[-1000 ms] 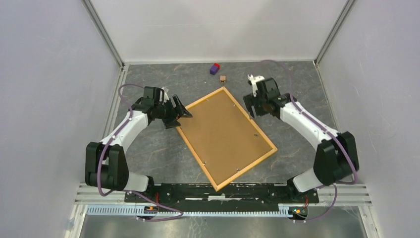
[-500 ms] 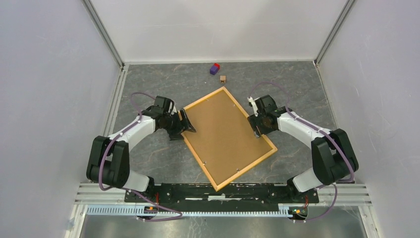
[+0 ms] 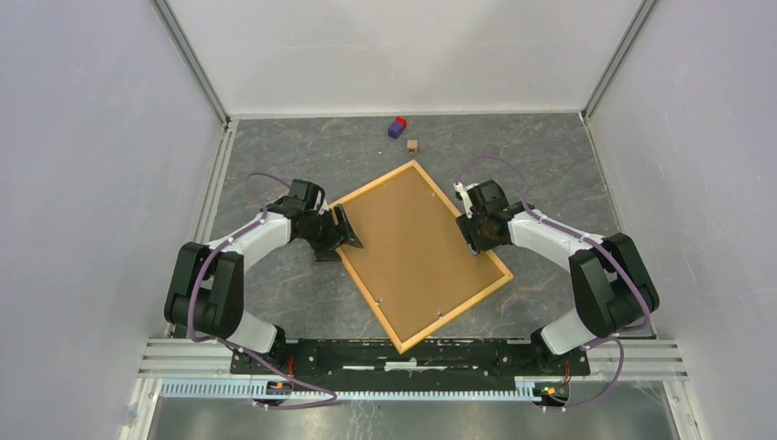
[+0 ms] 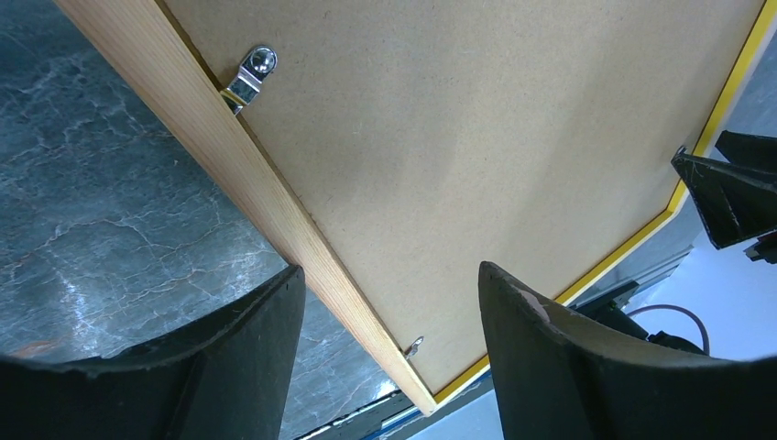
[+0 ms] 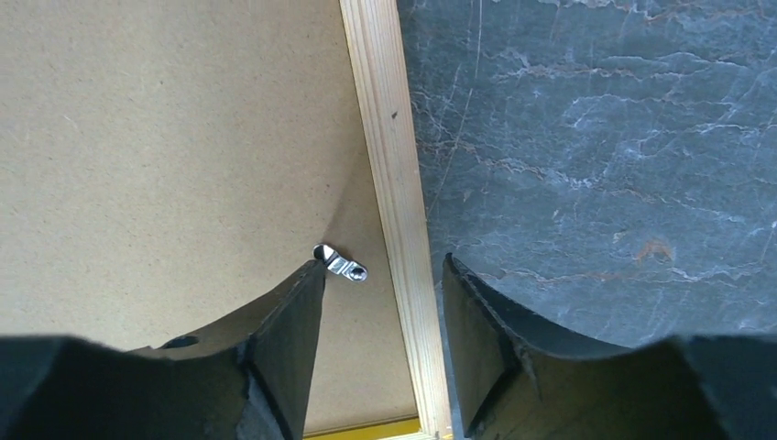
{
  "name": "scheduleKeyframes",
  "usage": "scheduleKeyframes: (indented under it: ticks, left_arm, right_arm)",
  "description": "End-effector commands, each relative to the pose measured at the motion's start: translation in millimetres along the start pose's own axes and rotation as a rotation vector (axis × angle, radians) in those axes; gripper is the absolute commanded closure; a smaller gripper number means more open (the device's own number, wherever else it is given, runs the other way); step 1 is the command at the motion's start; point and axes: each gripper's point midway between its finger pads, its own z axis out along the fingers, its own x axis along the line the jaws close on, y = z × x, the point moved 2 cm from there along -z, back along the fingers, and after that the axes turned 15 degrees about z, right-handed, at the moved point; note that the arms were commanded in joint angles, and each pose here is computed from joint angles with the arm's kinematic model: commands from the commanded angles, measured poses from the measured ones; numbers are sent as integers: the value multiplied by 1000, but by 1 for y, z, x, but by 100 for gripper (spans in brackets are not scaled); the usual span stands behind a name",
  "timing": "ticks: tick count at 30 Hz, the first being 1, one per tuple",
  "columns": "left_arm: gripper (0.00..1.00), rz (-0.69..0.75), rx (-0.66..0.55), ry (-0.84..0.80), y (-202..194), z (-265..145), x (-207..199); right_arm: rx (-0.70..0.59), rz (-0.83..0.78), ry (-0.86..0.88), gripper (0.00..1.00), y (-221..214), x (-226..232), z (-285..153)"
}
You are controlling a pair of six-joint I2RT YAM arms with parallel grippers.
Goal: Put the photo into the frame
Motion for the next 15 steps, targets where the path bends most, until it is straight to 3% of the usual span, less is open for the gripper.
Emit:
scheduleKeyframes:
  ticks: [1,15]
  left_arm:
    - [24,10,5,-19,0,12,-1]
    - [25,8,14,-30,-1,16,-4]
  right_arm:
    - [-16,24,-13,47,-4,0,13]
    - [24,38,-5,90,-17,4,18]
